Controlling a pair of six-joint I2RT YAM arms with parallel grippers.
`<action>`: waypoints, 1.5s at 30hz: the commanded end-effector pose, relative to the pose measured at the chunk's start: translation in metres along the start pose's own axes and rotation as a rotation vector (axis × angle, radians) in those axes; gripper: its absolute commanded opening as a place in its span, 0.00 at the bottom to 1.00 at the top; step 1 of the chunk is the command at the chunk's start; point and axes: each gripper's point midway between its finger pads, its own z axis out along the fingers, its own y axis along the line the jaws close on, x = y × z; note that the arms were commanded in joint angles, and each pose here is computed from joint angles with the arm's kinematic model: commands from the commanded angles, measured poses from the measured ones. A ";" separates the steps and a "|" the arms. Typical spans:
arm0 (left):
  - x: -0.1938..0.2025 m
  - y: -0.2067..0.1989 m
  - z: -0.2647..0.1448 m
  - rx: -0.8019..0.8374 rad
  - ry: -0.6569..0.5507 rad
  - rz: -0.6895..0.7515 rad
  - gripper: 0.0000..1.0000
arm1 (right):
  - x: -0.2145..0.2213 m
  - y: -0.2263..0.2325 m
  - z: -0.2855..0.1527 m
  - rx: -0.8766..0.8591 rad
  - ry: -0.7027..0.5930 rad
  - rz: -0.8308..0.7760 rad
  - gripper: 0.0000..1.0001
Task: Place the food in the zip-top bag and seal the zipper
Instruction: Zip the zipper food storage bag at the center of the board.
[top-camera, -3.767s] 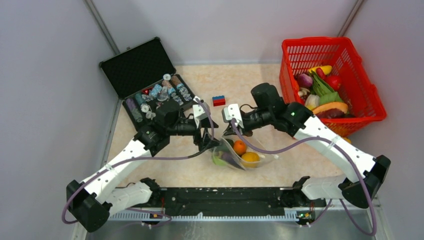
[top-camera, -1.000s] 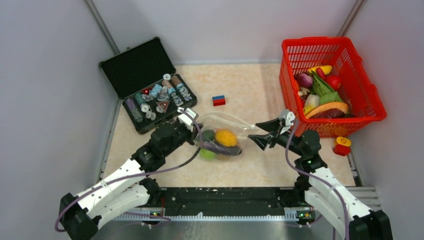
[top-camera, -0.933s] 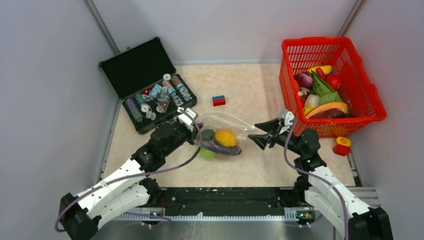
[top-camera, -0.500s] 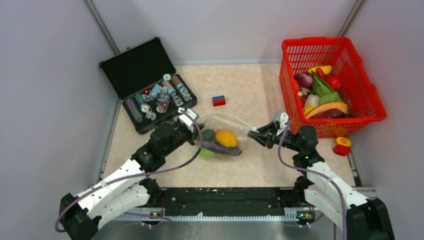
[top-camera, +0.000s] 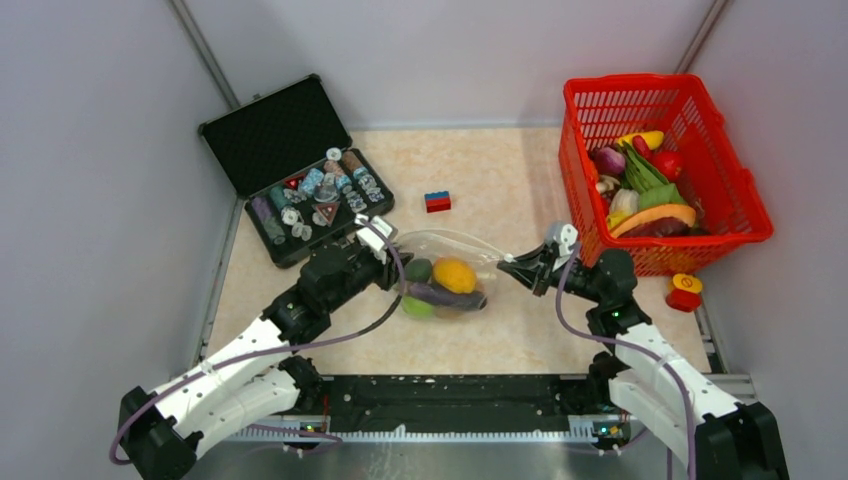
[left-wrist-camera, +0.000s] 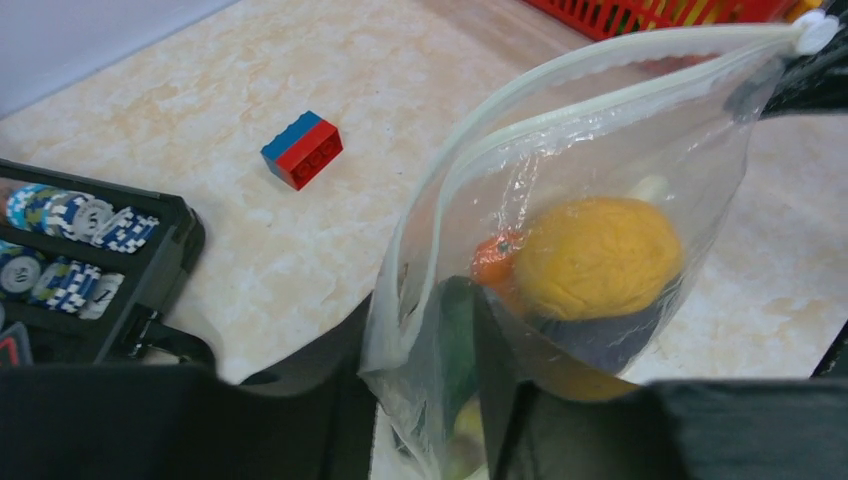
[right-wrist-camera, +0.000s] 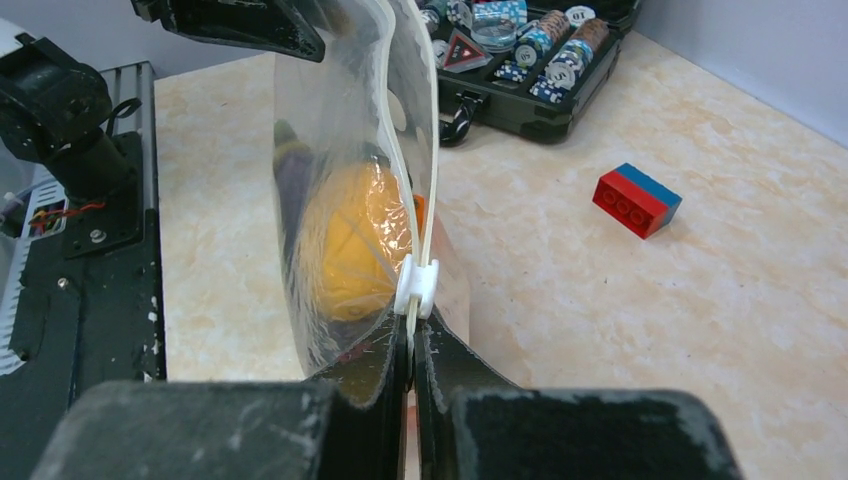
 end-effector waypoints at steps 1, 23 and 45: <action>-0.038 0.002 -0.005 -0.016 -0.078 -0.045 0.45 | -0.035 -0.002 0.004 -0.022 -0.055 -0.077 0.00; -0.096 -0.086 -0.005 0.550 0.036 0.145 0.99 | -0.034 0.009 0.013 -0.115 0.041 -0.141 0.00; -0.098 -0.136 0.061 0.704 -0.044 0.394 0.79 | -0.037 0.018 0.014 -0.105 0.058 -0.178 0.00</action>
